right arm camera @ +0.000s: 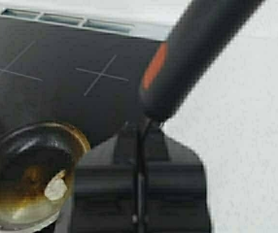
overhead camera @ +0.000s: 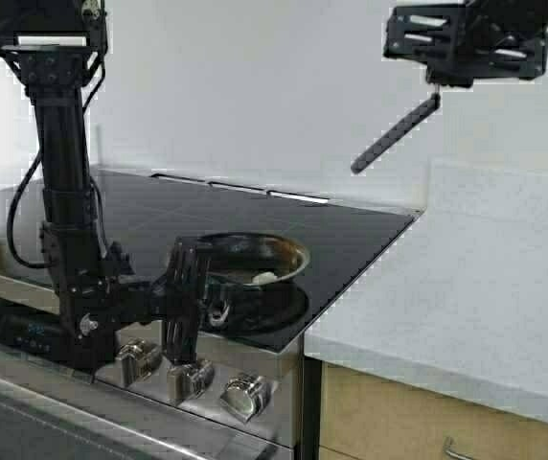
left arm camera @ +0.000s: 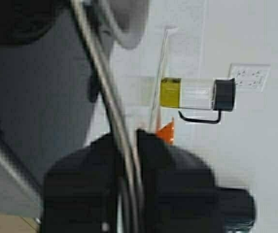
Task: Add oil to the pan and cook the shrimp and serve it
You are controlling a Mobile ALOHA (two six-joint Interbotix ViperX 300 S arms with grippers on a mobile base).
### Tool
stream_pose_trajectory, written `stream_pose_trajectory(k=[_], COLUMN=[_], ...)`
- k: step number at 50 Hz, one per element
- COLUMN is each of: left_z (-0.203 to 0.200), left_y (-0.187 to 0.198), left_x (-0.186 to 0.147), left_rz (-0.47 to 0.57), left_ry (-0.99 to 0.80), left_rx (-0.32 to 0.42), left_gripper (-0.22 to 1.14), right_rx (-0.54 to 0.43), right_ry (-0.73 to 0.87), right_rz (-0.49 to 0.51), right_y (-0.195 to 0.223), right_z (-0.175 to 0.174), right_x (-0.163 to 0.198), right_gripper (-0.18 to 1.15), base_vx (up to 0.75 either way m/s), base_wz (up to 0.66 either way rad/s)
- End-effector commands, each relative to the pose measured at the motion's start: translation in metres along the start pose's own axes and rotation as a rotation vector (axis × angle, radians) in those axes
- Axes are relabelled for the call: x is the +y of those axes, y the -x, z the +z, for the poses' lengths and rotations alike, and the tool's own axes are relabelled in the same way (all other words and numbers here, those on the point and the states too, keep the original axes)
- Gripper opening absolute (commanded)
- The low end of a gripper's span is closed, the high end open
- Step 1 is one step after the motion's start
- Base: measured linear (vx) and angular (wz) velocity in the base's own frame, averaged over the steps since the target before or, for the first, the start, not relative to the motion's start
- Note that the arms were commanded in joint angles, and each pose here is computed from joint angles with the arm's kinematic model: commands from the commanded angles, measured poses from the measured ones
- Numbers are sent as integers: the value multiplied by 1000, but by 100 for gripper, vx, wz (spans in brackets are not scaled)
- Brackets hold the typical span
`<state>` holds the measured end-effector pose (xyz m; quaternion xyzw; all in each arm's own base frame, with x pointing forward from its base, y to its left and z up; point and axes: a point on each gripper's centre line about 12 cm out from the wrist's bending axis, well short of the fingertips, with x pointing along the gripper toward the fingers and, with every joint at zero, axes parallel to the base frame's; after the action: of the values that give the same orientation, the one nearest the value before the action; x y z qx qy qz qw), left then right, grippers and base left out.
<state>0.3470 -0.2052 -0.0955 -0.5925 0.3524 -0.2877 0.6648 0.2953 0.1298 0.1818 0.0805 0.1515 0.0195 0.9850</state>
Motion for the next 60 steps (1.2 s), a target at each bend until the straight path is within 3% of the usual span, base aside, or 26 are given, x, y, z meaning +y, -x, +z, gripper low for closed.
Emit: stream_pose_trajectory(k=[1,10,31,45,60], left_z=[3,3,0,-9,-14], left_y=[-6,-3,9,26,37], left_x=[-18,-31,-58,-65,-74], left_rz=[-62,-104,-110,-67,-45], left_ry=[-33,-44,-88,-88,-83], left_rx=[4,-3,-11,-10,-10], left_gripper=[-7,6,3,3,3], right_rx=[-16,9,-30,-25,-51], right_ry=[-35,-35,40,100,122], right_rz=[-19,-30,-49,-95,-96], right_y=[-7,-16,-47,-100,-142], right_z=[6,-2,-28,-70,-92], right_x=[4,8,39,57,80], right_gripper=[8,8,8,8,8], base_vx=[0,0,0,0,0], base_wz=[0,0,0,0,0])
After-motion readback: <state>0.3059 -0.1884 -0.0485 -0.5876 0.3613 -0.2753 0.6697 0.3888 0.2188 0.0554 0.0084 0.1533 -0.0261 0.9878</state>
